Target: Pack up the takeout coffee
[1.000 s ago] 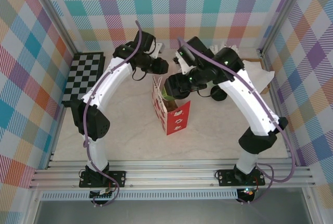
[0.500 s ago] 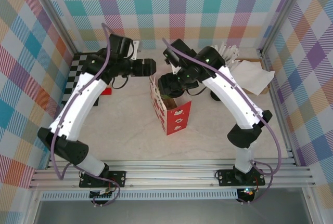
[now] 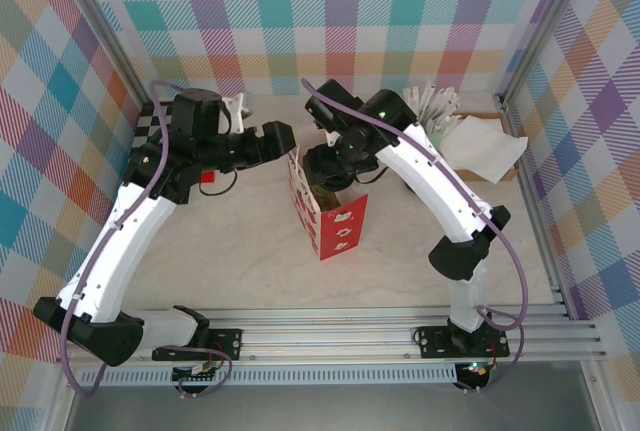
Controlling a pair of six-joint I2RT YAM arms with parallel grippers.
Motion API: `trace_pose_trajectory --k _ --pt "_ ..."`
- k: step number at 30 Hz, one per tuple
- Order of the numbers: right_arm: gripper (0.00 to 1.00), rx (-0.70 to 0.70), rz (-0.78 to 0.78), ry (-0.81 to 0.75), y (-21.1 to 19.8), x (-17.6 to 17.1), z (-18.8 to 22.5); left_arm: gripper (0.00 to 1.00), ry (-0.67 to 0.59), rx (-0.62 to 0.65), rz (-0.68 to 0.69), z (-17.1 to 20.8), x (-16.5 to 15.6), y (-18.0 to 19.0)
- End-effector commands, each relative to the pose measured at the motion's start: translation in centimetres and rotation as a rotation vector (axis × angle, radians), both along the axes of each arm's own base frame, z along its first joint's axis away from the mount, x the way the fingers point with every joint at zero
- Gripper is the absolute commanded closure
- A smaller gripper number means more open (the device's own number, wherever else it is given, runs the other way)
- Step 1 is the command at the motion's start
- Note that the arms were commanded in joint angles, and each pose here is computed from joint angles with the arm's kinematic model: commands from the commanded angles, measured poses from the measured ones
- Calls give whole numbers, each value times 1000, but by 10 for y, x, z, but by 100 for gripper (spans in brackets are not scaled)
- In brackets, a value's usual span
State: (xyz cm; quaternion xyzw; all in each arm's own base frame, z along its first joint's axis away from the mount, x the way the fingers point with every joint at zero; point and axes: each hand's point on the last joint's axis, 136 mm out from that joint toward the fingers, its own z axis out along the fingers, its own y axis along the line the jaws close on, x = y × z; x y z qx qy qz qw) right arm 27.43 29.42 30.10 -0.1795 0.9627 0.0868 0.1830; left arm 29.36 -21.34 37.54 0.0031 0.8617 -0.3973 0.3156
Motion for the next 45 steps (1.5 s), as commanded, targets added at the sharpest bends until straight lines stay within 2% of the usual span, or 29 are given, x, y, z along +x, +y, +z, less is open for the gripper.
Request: trace_pose_trajectory --k 1,5,8,9,14,18,21,29,35,40,45 --pt "50 -14 5 4 -3 -4 2 16 34 -59 -65 -4 -4 -16" --pt "50 -18 2 11 -3 -6 1 19 63 -45 -100 -14 -3 -24" --pt "50 -13 4 19 -2 -7 0 26 73 -36 -120 -20 -2 -28" --pt "50 -14 5 22 -2 -7 0 30 76 -26 -110 -23 0 -27" --pt "50 -25 5 30 -2 -7 -4 67 70 90 8 -35 6 -2" --pt "50 -17 6 39 1 -9 -4 89 79 98 7 -43 -1 1" --pt "50 18 15 54 9 -10 -5 100 92 92 0 -48 -6 2" --pt "50 5 23 98 19 -9 -22 100 94 97 0 -51 -4 1" --pt "49 -91 -7 91 1 -6 -31 100 86 125 -4 -52 -9 7" --pt "49 -138 -31 56 -13 -3 -27 100 68 100 -35 -50 -17 7" --pt "49 -162 -23 101 -10 -6 -40 100 48 12 -110 -41 -26 -9"
